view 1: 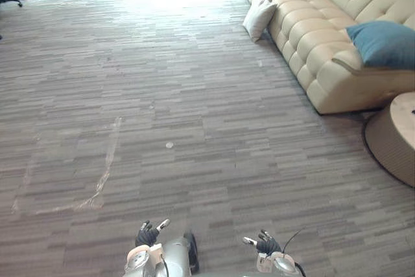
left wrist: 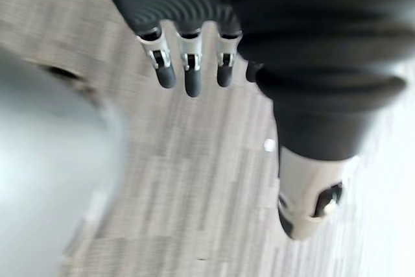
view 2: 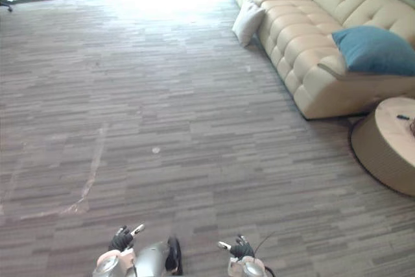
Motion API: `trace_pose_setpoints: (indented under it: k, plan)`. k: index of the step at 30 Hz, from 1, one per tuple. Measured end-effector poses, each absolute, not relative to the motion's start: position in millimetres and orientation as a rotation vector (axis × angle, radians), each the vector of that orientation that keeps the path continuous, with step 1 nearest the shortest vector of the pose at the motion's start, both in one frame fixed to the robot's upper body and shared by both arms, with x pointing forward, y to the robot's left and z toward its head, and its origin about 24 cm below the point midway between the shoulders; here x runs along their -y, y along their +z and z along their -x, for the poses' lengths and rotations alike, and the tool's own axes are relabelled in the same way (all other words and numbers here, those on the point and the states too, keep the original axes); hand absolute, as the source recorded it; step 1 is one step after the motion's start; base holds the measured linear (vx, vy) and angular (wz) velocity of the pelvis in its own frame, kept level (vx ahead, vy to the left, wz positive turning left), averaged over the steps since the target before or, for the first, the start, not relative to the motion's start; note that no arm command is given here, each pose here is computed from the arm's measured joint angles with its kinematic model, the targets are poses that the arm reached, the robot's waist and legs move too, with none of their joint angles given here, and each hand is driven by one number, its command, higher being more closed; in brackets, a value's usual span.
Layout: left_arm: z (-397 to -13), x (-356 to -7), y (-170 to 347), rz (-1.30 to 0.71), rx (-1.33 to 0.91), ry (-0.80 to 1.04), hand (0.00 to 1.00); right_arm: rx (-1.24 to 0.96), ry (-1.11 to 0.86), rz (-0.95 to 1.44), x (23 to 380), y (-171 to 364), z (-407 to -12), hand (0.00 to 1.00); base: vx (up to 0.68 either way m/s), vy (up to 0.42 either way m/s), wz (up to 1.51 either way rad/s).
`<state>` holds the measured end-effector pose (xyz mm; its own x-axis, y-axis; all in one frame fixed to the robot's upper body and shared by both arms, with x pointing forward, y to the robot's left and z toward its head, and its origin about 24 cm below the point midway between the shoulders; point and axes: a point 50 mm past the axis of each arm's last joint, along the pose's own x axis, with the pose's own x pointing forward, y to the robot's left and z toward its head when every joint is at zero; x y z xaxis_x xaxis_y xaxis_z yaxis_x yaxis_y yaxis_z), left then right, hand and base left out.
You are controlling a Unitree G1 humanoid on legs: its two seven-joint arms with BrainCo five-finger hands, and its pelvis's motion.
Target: Pick up cushions and gather them together orderly.
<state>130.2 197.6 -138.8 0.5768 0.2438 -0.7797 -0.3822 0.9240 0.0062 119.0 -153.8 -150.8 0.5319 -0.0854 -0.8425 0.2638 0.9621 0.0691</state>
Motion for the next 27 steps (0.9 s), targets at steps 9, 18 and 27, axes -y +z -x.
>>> trace_pose_setpoints:
  k: [9,18,27]
  plan:
    - [-139.0,-157.3,-146.6,0.208,-0.957,0.249,0.00,-0.872,-0.320,-0.214,182.6,-138.7,-131.1,0.00,0.56,0.119,0.27]
    - [-131.5,-163.8,-148.1,0.243,-0.961,0.303,0.00,-0.886,-0.348,-0.146,208.8,-136.3,-135.5,0.00,0.72,-0.148,0.25]
    - [-129.1,-183.1,-139.2,0.251,-0.873,0.384,0.00,-0.943,-0.224,-0.183,163.0,-144.3,-135.1,0.00,0.58,0.092,-0.58]
